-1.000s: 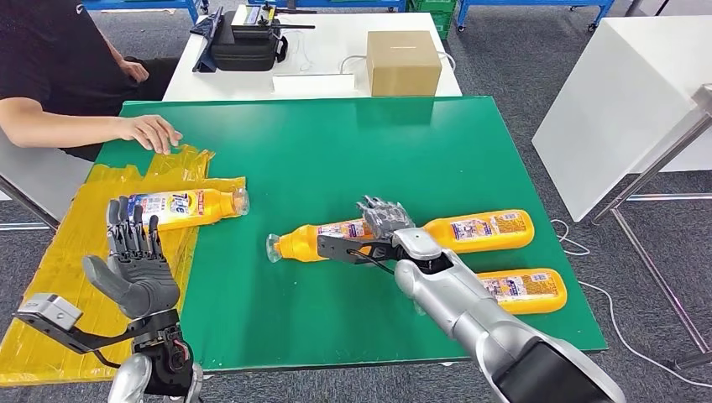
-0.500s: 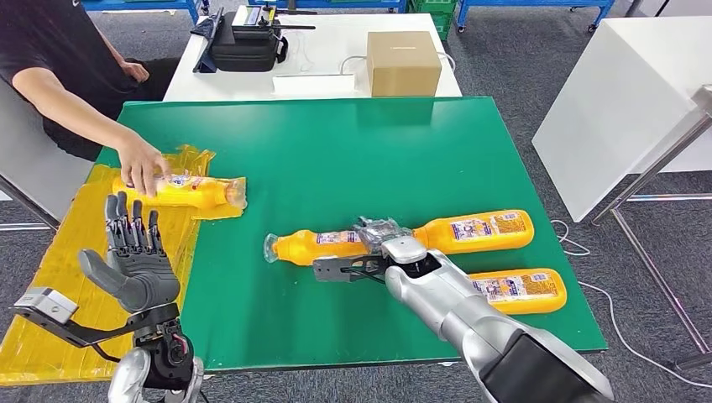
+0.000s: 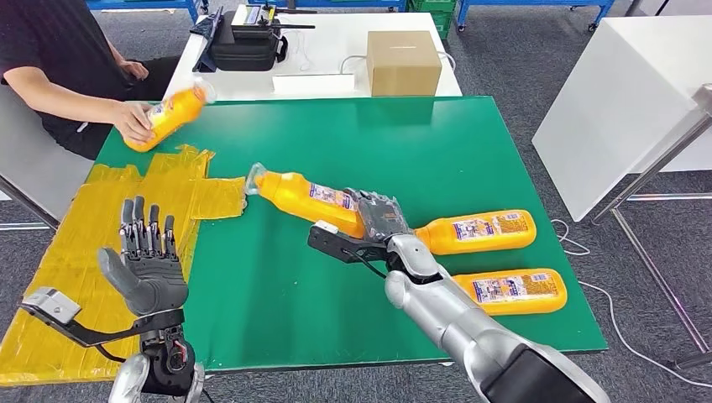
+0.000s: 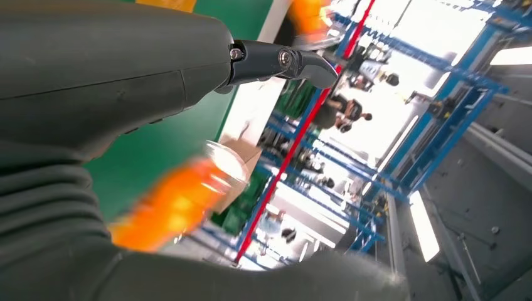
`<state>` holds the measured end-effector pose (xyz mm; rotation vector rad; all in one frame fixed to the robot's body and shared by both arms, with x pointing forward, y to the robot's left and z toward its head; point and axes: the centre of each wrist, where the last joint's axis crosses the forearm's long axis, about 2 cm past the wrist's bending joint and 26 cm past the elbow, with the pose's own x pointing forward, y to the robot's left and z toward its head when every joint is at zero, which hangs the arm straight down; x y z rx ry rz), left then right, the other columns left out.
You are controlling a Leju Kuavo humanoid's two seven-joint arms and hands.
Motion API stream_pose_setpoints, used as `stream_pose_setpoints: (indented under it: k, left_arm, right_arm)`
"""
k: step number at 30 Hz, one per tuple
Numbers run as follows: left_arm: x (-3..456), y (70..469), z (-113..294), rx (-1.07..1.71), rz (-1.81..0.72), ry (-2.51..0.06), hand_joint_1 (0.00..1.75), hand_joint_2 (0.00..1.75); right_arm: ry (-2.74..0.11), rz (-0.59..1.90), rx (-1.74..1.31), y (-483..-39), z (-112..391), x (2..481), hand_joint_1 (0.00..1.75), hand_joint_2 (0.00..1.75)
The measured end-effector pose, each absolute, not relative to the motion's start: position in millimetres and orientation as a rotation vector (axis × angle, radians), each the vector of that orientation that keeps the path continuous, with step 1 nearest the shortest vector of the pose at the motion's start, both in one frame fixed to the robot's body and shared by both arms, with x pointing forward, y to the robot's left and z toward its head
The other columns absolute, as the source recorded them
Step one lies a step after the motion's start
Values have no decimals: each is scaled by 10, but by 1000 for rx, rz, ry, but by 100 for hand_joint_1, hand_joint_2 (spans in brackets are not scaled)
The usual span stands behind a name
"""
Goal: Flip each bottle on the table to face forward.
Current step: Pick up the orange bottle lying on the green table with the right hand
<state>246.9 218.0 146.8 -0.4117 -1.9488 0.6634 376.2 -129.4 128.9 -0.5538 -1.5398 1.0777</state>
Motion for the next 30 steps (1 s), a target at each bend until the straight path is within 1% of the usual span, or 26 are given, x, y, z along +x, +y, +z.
stream_pose_setpoints:
  k: [4, 9, 19, 24, 30]
  left_arm:
    - [2380, 2180, 1378, -477, 666, -1907, 0, 175]
    - [2322, 2192, 1326, -480, 665, -1889, 0, 175]
    - [2310, 2211, 1307, -475, 663, -1883, 0, 175]
    - [2283, 2215, 1282, -499, 635, -1879, 0, 175]
    - [2274, 2180, 1269, -509, 561, -1898, 0, 175]
  right_arm:
    - [-1731, 883, -446, -1261, 1435, 3631, 175, 175]
    - [-1818, 793, -413, -1282, 1576, 3552, 175, 175]
    - [-1866, 748, -403, -1337, 1662, 3521, 175, 175]
    - [-1893, 712, -293, -1330, 1726, 3473, 175, 175]
    - [-1869, 810, -175, -1189, 1802, 3379, 175, 175]
